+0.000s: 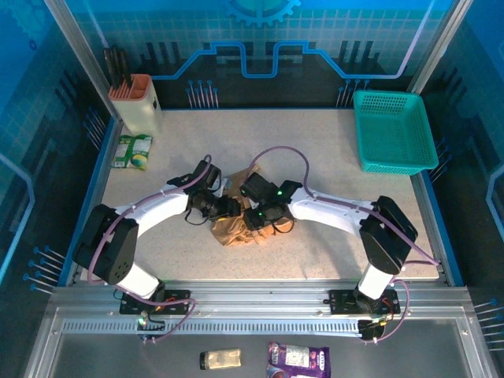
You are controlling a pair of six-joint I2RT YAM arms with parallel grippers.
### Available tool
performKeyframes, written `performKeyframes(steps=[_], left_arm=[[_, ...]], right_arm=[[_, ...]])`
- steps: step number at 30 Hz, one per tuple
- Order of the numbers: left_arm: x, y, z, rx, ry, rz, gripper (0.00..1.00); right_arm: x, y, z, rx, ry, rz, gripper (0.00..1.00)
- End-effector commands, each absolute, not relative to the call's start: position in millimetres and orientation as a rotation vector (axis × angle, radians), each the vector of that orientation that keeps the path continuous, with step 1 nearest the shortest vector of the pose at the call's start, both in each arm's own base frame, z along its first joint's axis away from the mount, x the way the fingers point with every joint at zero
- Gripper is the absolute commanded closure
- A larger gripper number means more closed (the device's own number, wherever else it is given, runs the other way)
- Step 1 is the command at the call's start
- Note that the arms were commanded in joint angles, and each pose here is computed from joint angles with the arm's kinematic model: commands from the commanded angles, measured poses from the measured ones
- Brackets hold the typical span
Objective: Fold the inside-out t-shirt
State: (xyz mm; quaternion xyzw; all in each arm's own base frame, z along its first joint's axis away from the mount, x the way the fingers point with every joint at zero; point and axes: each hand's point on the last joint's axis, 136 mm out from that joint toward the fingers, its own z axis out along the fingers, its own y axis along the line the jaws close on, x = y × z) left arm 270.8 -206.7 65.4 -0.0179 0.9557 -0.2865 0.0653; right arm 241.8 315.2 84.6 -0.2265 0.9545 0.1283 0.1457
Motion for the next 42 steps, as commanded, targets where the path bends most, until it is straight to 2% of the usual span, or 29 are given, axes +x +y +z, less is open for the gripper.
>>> performKeyframes(steps=[1,4,7,10,12,15,17,22,26,33,42], left_arm=[[267.5,-213.6,55.9,-0.053,2.896,-0.877,0.55],[262.8,-215.6,47.6,-0.055,2.912,-0.894,0.53],[259.8,-215.7,39.7,-0.056,2.926,-0.895,0.54],[256.9,-212.2,31.1,-0.056,2.947,-0.865,0.65],[255.4,-208.6,28.5,-0.055,2.951,-0.837,0.79],[257.2,-203.2,30.9,-0.053,2.936,-0.805,0.96],[259.3,-198.4,35.9,-0.064,2.920,-0.797,1.00],[272.1,-174.0,60.4,-0.141,2.836,-0.810,1.00],[281.6,-151.1,84.5,-0.226,2.756,-0.887,1.00],[292.9,-126.4,114.4,-0.300,2.670,-0.963,1.00],[304.9,-91.4,125.9,-0.425,2.589,-0.946,1.00]], right_arm=[[254.0,320.1,79.0,-0.578,2.748,0.298,0.64],[256.4,320.9,71.4,-0.578,2.758,0.274,0.64],[258.0,323.3,67.3,-0.586,2.764,0.270,0.70],[260.1,322.6,71.9,-0.588,2.758,0.264,0.87],[261.6,322.2,83.6,-0.590,2.734,0.277,0.98],[265.9,316.7,113.2,-0.582,2.683,0.311,1.00],[268.5,308.6,139.1,-0.569,2.640,0.344,1.00],[273.3,262.0,186.9,-0.480,2.585,0.377,1.00],[277.6,208.0,194.2,-0.357,2.595,0.343,1.00],[280.0,129.0,148.3,-0.118,2.681,0.250,1.00],[264.9,45.0,92.8,0.265,2.749,0.014,1.00]])
